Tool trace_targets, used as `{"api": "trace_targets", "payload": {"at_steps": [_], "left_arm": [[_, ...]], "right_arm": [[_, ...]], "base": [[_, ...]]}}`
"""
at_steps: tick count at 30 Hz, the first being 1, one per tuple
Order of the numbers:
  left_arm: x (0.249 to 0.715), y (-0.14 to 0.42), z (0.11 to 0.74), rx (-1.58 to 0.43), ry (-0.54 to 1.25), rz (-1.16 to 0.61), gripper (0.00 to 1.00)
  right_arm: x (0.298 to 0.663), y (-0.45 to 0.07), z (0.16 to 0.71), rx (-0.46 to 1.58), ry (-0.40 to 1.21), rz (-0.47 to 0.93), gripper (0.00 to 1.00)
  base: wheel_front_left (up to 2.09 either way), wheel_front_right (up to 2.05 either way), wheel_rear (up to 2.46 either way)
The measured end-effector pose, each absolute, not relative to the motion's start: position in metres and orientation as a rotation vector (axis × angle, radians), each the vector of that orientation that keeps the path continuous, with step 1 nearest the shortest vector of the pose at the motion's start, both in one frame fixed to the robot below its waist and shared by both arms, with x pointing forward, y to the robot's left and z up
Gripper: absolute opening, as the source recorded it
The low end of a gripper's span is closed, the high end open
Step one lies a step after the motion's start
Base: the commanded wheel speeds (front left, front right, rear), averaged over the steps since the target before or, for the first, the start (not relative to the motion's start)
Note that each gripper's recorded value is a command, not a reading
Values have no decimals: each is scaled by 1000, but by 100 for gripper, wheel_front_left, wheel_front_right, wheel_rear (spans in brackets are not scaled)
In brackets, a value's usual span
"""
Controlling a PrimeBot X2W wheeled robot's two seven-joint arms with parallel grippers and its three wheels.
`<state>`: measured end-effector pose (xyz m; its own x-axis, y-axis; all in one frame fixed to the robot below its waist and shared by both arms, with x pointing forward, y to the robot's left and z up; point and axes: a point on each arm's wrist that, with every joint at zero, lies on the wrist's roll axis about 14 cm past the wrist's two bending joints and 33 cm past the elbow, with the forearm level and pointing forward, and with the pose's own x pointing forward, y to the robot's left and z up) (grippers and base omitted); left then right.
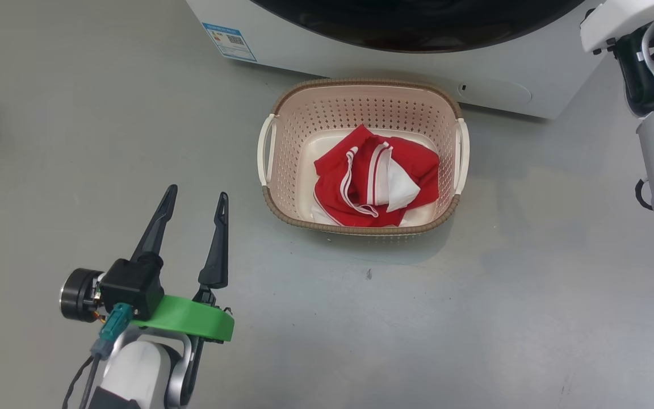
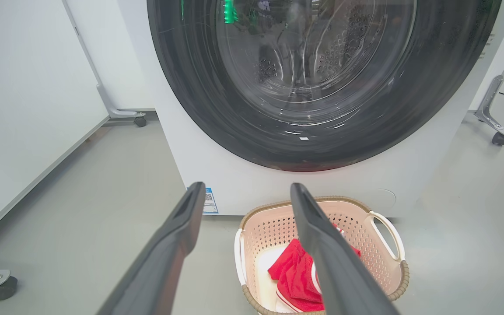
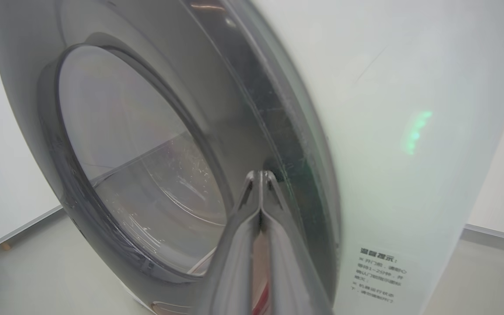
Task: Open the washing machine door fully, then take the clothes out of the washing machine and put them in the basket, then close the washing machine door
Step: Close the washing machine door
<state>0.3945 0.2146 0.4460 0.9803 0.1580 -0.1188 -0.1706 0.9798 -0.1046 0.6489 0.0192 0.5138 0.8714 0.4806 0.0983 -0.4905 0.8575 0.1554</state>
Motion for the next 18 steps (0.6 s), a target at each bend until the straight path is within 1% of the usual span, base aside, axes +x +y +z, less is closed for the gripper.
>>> {"api": "trace_targets", "payload": {"at_steps": [8,15,18], "left_arm": [[393,212,451,-119,96,159,100],[394,206,456,-129,82,139,100],[394,204,459,-134,72,134,100]], "right_arm": [[638,27,523,166,-62,532,0],[608,26,500,164,2,540,0],[597,21,507,198,-14,525,0]], "base": [[0,0,0],[0,0,0],[0,0,0]]}}
